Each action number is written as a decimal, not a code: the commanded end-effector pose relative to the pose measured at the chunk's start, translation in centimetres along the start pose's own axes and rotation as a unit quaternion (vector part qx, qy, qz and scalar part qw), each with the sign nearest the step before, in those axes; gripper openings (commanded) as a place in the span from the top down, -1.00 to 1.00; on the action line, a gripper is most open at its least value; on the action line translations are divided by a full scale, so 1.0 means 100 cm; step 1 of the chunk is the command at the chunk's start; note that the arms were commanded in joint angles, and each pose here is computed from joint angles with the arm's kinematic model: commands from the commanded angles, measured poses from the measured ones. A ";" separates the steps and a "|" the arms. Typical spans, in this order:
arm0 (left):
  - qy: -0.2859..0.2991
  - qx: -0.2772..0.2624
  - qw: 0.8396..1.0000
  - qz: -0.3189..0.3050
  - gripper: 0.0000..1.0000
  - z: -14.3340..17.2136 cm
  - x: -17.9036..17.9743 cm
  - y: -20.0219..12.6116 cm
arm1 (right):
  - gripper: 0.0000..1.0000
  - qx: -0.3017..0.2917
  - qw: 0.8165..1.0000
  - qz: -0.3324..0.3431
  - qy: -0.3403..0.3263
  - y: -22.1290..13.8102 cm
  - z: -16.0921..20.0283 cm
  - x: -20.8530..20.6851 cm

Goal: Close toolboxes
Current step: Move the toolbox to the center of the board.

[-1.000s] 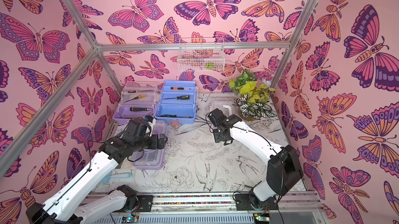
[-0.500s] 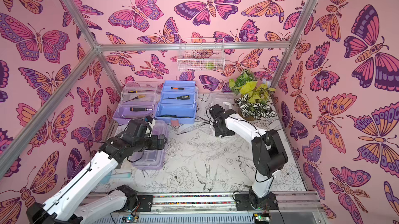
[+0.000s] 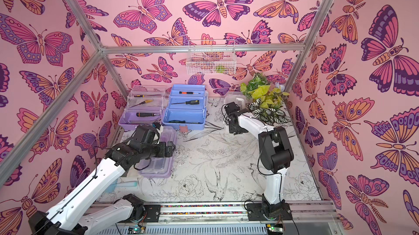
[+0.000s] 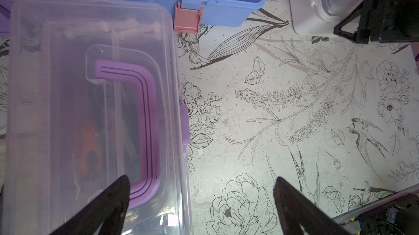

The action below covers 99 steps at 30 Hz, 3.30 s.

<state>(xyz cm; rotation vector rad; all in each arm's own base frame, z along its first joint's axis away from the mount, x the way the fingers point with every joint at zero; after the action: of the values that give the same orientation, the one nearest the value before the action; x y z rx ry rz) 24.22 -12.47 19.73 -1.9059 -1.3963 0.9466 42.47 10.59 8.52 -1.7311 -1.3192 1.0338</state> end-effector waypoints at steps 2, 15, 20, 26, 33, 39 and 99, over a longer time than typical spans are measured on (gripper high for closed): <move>0.000 0.005 1.000 -0.028 -0.97 0.001 0.010 -0.007 | -0.32 -0.050 0.998 0.025 -0.015 0.001 -0.035 -0.007; -0.002 0.089 0.991 -0.102 -0.97 0.028 0.034 0.017 | -0.35 -0.061 0.993 -0.086 -0.045 -0.097 0.009 0.010; -0.009 0.110 0.991 -0.081 -0.97 0.033 0.025 0.032 | -0.32 -0.036 0.986 -0.155 -0.039 -0.115 0.035 0.026; -0.015 0.113 0.991 -0.068 -0.97 0.034 0.020 0.041 | -0.23 -0.034 0.975 -0.220 -0.020 -0.118 0.027 0.055; -0.023 0.124 0.990 -0.058 -0.85 0.040 0.016 0.046 | -0.13 -0.033 0.959 -0.280 -0.008 -0.096 0.003 0.115; -0.047 0.124 0.991 0.013 -0.83 0.045 -0.017 0.051 | -0.15 -0.016 0.955 -0.294 -0.022 -0.101 0.012 0.135; 0.043 0.027 0.998 -0.035 -0.87 -0.140 0.034 0.123 | 0.18 0.055 0.990 -0.129 -0.027 -0.110 0.130 0.020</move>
<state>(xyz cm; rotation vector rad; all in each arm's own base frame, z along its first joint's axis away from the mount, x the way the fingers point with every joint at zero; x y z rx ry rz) 40.70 -12.78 18.46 -1.8220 -1.3932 0.9013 28.43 21.58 13.80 -1.3047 -1.6189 0.9016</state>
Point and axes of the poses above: each gripper's point midway between its finger pads, its own y axis out along the fingers, its own x axis along the line the jaws close on, z = x × y, the point moved 1 cm from there along -y, back along the fingers, and after that the axes turned 4 degrees about y, right-handed, at the moved point
